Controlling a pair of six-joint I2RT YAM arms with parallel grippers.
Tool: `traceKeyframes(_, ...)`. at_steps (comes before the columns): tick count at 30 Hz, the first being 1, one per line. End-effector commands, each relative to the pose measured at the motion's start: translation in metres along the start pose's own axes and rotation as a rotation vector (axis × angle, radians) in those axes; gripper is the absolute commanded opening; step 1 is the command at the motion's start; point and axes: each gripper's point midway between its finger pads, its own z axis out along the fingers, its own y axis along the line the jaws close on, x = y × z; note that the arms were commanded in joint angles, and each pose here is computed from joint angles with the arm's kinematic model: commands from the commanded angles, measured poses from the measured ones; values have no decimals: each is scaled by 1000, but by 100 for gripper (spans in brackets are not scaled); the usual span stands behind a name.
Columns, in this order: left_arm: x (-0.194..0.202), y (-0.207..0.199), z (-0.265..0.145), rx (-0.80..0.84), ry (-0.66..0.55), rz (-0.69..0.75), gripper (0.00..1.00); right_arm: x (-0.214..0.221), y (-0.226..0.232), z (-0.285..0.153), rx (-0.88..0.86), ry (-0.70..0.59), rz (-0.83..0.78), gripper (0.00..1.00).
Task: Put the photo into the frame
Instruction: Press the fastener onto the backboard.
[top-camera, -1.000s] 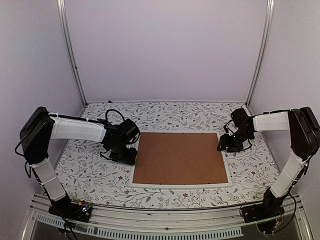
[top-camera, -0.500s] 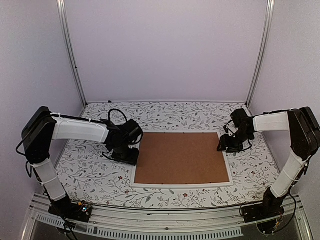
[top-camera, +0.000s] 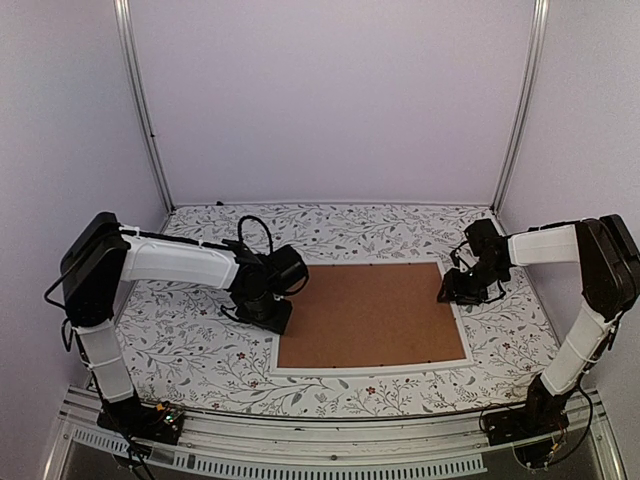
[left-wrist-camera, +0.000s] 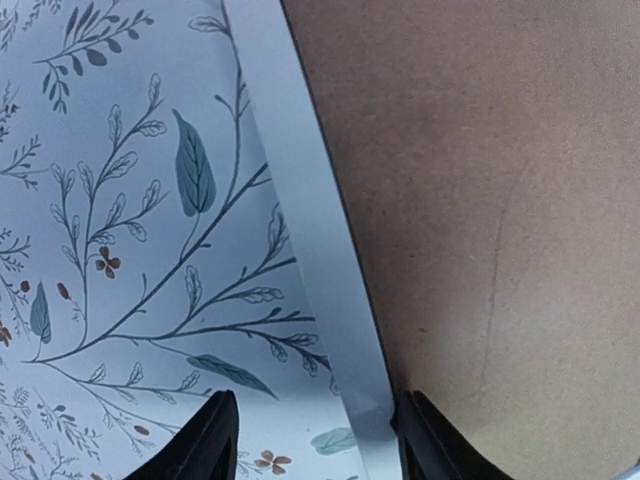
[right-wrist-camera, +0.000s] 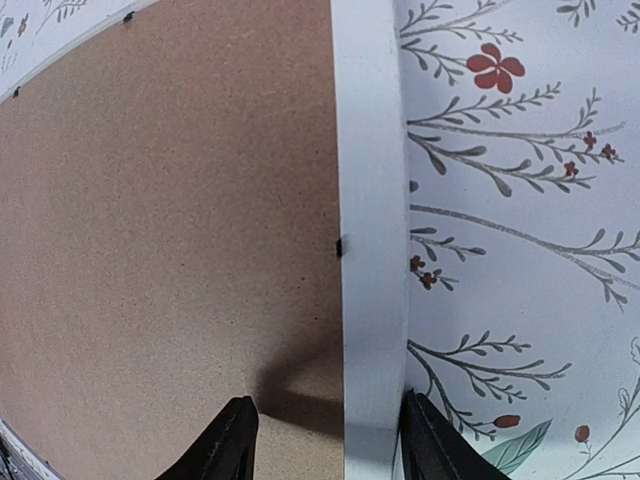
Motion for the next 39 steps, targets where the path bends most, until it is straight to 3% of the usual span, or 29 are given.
traceKeyframes(1,40,-29,33,23,126,74,57,14,7,7,-49,42,18,51)
traceKeyframes(8,44,-40,38,7,137,103,57,19,8,10,-50,49,21,50)
traceKeyframes(12,32,-33,23,-15,80,89,57,18,5,9,-35,46,19,51)
traceKeyframes(19,-4,-24,-11,146,-47,-19,59,-1,12,-9,-33,-5,6,55)
traceKeyframes(28,-35,3,1,258,-86,-111,59,-33,21,-51,-16,-108,-20,62)
traceKeyframes(32,-46,6,17,273,-71,-121,56,-35,19,-55,1,-114,-22,62)
traceKeyframes(39,-54,4,30,293,-55,-118,42,-37,9,-58,38,-119,-12,62)
